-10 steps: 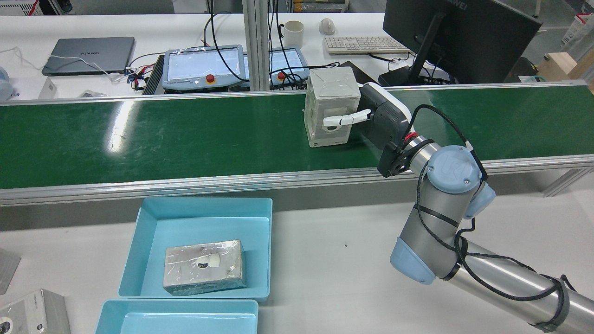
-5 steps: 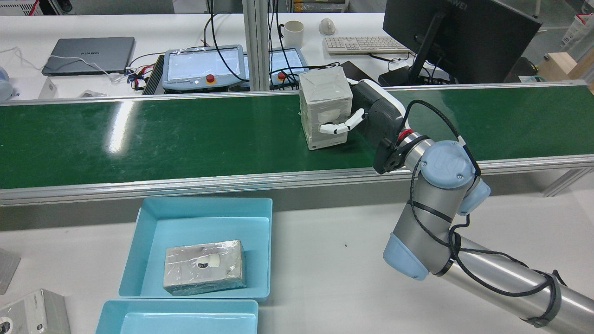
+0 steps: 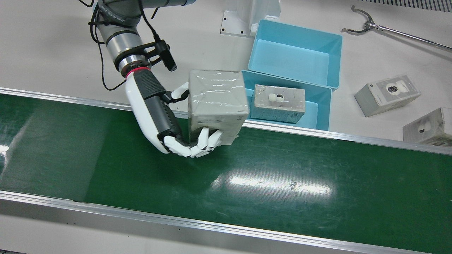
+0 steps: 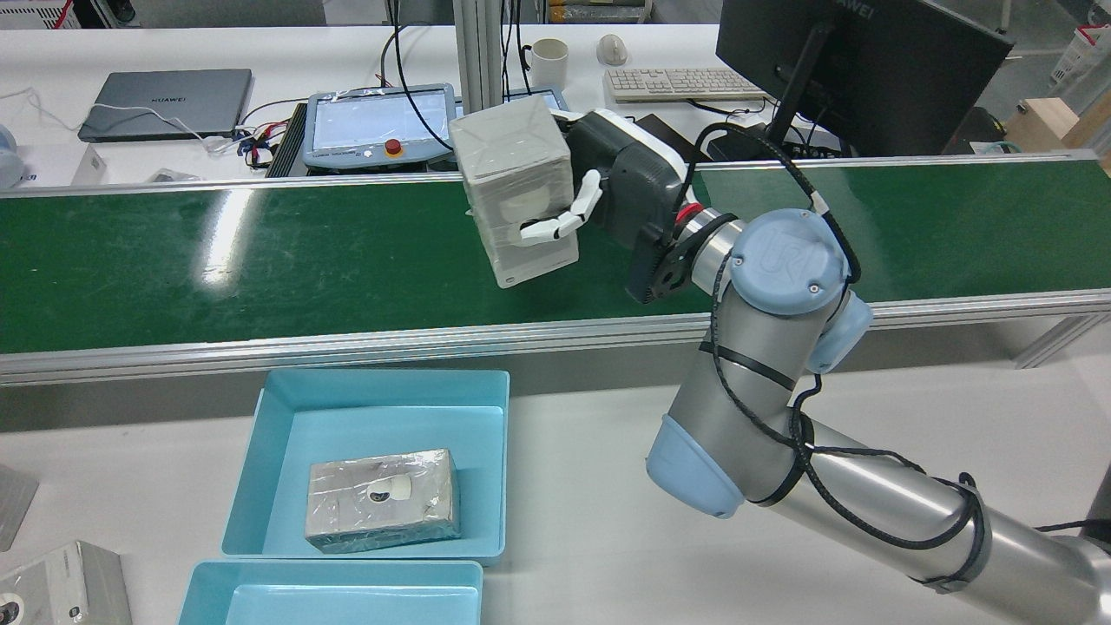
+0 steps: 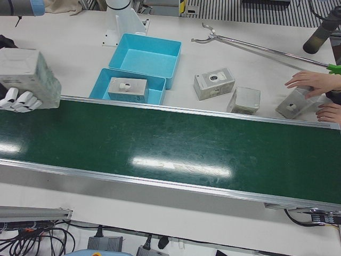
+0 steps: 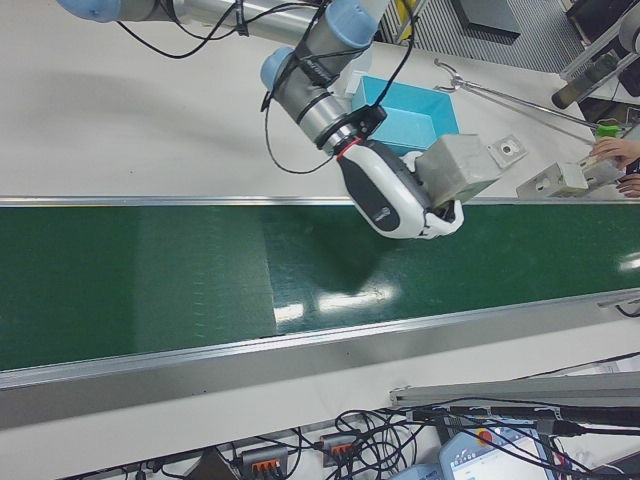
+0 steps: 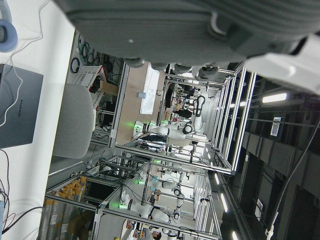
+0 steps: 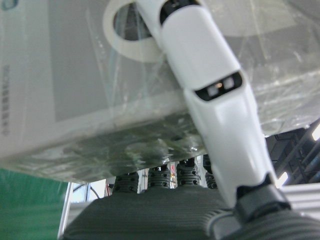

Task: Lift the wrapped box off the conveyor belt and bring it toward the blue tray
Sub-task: 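Lift the box off the belt and swing it toward the blue trays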

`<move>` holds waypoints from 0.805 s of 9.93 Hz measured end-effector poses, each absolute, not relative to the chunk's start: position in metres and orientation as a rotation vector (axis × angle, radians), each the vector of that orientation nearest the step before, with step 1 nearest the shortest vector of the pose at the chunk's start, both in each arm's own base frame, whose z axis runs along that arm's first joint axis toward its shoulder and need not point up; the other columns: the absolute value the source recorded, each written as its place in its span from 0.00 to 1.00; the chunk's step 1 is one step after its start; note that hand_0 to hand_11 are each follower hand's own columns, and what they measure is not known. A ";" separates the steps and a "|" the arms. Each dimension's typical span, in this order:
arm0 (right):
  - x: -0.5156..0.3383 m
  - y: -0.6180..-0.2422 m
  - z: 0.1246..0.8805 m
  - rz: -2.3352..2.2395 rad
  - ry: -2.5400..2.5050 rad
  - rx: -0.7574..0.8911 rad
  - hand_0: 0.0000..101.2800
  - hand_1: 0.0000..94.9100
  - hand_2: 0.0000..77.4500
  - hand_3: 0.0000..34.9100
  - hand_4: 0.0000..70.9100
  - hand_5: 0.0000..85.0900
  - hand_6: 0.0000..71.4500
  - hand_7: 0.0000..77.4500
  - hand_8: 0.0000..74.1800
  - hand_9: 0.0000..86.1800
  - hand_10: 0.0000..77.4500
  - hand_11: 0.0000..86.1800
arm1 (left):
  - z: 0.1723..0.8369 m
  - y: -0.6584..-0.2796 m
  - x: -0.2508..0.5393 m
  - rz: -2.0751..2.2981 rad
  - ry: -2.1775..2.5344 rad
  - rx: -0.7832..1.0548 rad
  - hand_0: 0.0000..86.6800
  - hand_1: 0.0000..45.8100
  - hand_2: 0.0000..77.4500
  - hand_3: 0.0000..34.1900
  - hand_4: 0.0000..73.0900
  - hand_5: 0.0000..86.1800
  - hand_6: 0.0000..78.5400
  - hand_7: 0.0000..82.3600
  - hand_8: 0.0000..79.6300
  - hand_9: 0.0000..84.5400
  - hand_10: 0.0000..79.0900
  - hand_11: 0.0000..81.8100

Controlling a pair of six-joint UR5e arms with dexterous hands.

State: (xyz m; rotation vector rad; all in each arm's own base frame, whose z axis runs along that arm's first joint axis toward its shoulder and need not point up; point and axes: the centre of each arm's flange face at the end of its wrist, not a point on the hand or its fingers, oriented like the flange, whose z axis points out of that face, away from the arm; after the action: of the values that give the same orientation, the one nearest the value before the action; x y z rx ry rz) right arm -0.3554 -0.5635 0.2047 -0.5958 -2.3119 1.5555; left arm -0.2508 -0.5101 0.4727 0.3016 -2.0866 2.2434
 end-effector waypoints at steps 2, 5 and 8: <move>-0.386 -0.541 0.157 1.489 -2.293 -0.685 0.51 0.14 0.44 0.03 0.41 0.76 0.60 0.46 0.60 0.49 0.54 0.43 | 0.473 -0.510 -0.251 2.243 -2.087 0.302 0.00 0.00 0.01 0.00 0.00 0.01 0.01 0.01 0.01 0.00 0.01 0.01; -0.424 -0.516 0.134 1.442 -2.248 -0.779 0.52 0.01 0.47 0.00 0.42 0.82 0.63 0.48 0.65 0.49 0.54 0.45 | 0.473 -0.510 -0.251 2.243 -2.087 0.302 0.00 0.00 0.01 0.00 0.00 0.01 0.01 0.01 0.01 0.00 0.01 0.01; -0.476 -0.509 0.102 1.372 -2.129 -0.927 0.52 0.01 0.47 0.00 0.42 0.82 0.63 0.48 0.65 0.49 0.54 0.45 | 0.473 -0.510 -0.251 2.243 -2.086 0.302 0.00 0.00 0.01 0.00 0.00 0.01 0.01 0.01 0.01 0.01 0.01 0.01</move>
State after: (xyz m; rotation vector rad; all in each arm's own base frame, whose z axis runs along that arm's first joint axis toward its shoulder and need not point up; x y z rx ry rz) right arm -0.4757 -0.5086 0.1018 -0.9269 -2.1291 1.3716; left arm -0.2508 -0.5101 0.4728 0.3015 -2.0865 2.2435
